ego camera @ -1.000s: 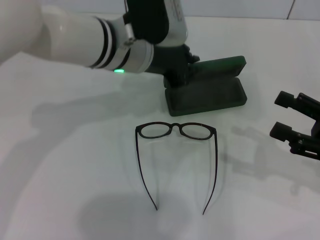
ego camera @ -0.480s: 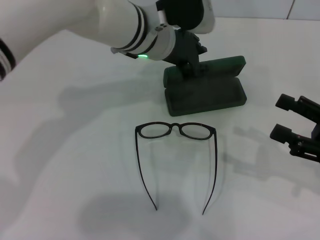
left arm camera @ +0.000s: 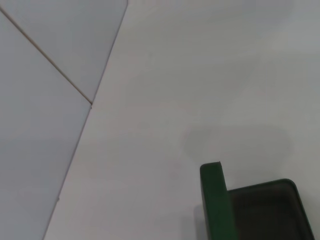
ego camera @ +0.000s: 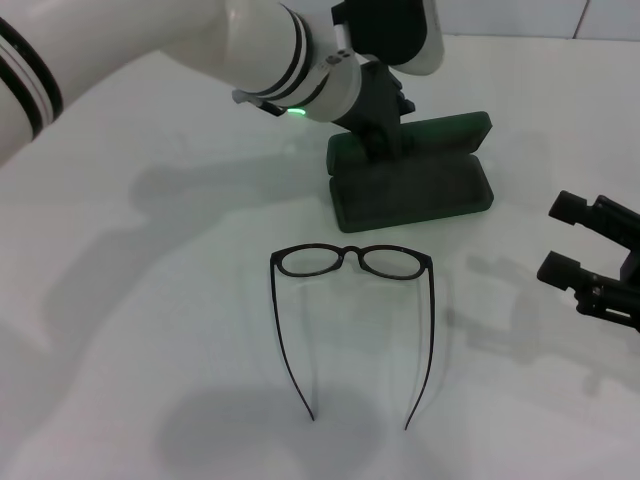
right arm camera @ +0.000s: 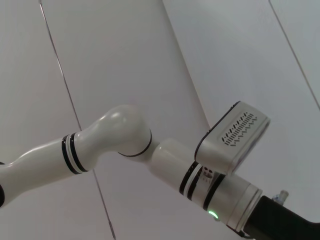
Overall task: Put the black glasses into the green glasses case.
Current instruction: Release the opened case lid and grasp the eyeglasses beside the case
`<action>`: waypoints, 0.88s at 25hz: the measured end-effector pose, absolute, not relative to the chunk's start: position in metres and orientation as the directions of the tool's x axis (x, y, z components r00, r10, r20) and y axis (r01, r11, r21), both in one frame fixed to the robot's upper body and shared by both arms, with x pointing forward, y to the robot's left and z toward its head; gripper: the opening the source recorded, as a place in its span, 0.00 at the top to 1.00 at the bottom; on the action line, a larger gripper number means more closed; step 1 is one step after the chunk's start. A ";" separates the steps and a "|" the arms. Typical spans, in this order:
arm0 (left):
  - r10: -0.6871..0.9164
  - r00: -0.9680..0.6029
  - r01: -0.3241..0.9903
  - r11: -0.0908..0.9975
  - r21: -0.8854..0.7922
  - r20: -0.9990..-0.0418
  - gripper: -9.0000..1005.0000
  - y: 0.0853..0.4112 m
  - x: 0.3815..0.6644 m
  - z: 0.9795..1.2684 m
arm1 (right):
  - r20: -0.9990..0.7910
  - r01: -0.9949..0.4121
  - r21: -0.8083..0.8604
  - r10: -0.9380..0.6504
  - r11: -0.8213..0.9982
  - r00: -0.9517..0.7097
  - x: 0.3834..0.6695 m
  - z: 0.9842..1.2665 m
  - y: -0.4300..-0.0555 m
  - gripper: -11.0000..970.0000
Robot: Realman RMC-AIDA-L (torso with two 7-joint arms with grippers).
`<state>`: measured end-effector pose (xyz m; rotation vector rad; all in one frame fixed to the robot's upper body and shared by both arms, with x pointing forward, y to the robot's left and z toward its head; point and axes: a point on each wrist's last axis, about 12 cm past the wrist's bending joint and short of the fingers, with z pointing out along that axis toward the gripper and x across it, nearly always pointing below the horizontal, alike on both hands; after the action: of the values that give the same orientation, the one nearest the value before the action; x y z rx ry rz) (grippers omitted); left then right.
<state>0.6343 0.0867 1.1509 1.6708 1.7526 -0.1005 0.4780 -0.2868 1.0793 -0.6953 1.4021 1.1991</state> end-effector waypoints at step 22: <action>0.880 0.064 0.904 0.148 0.401 -0.470 0.64 0.089 0.640 1.131 | -0.951 -0.909 0.278 0.219 0.309 -0.217 0.476 1.078 -0.286 0.12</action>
<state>0.6399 0.0887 1.1313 1.7093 1.7915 -0.0468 0.4758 -0.2863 1.0780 -0.6913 1.3954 1.2048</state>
